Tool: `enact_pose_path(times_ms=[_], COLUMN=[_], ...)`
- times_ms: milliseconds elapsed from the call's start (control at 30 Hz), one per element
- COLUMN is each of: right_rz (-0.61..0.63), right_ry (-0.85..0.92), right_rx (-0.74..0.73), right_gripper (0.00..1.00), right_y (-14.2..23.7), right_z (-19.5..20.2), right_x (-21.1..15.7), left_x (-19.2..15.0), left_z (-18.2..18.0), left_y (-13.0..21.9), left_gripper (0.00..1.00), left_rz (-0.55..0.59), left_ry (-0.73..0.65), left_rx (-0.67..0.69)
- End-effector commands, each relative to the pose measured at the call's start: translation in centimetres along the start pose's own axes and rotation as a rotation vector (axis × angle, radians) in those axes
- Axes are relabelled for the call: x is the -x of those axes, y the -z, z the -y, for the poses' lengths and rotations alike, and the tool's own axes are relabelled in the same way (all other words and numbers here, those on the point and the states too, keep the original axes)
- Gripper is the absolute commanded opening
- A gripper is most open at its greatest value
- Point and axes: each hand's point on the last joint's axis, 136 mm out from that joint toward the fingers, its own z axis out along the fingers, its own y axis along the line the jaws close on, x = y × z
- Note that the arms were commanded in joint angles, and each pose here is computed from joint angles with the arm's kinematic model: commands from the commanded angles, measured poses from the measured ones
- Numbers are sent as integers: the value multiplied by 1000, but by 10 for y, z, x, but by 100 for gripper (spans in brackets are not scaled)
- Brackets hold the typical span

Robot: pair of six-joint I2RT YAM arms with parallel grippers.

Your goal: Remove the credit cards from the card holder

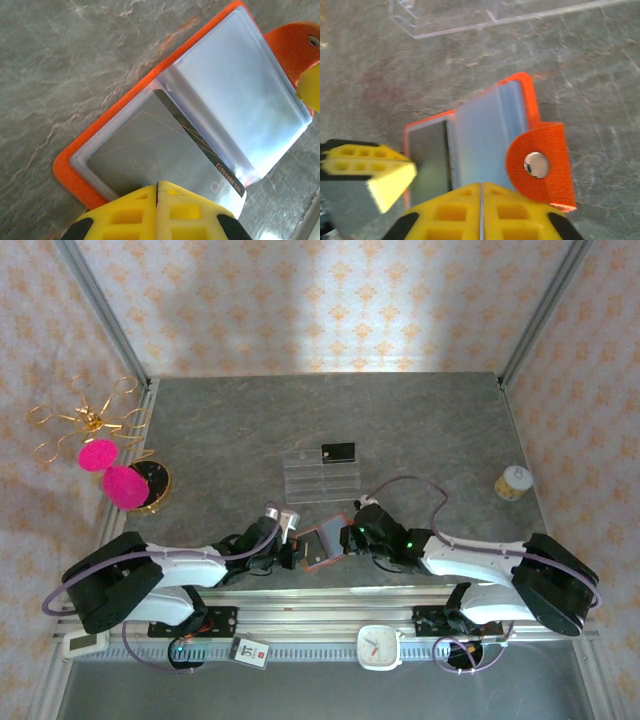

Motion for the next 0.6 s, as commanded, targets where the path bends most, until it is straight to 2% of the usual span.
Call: enact_pose_path(times_ms=[0,200,433,567], right_rz=[-1,-74,-140,-134], right_ry=[64,77,49,7], right_rx=[62,141,118,122], right_gripper=[11,13,14,14], right_y=[13,-8,-41,-48], right_z=[-25,-53,-44,-40], right_x=[14,14,9,13], left_x=[-2,10,37,45], left_z=[-8,-14,-14,1], left_y=[-3,-4,-9,-14], left_gripper=[0,0,0,0], left_rz=[1,30,47,36], left_ry=[-6,-60,-132,-136], left_rx=[18,55,51,-2])
